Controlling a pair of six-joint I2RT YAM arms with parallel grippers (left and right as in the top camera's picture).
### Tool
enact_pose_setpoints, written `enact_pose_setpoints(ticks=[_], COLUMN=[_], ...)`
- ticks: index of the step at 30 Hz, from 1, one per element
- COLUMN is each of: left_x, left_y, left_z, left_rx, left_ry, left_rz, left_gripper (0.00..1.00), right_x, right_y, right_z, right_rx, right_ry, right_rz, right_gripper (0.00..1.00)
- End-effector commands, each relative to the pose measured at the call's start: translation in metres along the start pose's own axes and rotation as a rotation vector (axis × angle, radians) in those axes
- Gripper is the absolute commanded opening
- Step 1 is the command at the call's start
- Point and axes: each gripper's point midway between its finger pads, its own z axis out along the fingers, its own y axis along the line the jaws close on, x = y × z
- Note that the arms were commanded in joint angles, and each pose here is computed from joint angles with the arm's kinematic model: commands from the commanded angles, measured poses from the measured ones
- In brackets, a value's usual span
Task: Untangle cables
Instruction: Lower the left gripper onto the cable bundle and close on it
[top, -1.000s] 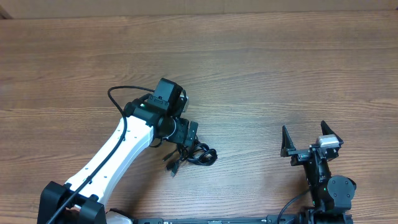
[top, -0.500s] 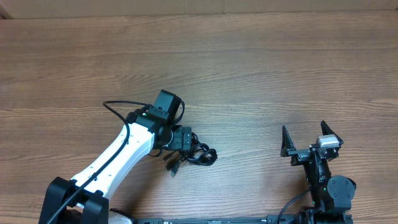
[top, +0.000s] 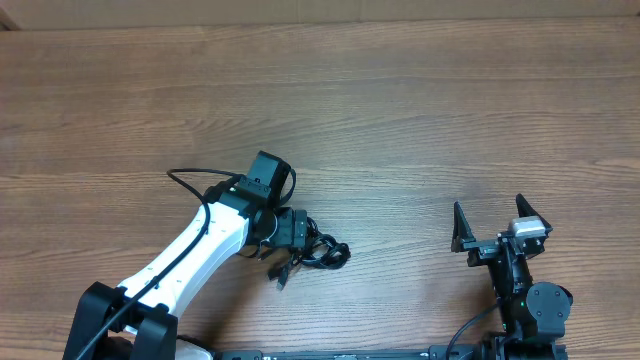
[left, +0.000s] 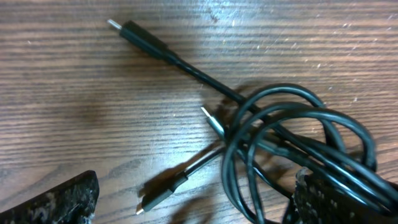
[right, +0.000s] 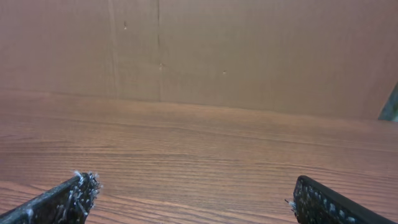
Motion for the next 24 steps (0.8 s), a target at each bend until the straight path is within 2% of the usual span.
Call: enact_pose_setpoints(ticks=[1,24], left_x=[0.011,0.028], left_y=[0.004,0.005], left_z=[0.010,0.022], left_rx=[-0.004,0.020], left_ry=[0.027,0.068], left_rz=[-0.014,-0.016], left_gripper=[1.00,0.99], right_x=[0.003,0.003], right_y=[-0.001,-0.001], right_z=[0.000,0.000], right_rx=[0.008,0.008], right_ry=[0.004,0.004], right_rz=[-0.004,-0.004], right_gripper=[1.00,1.00])
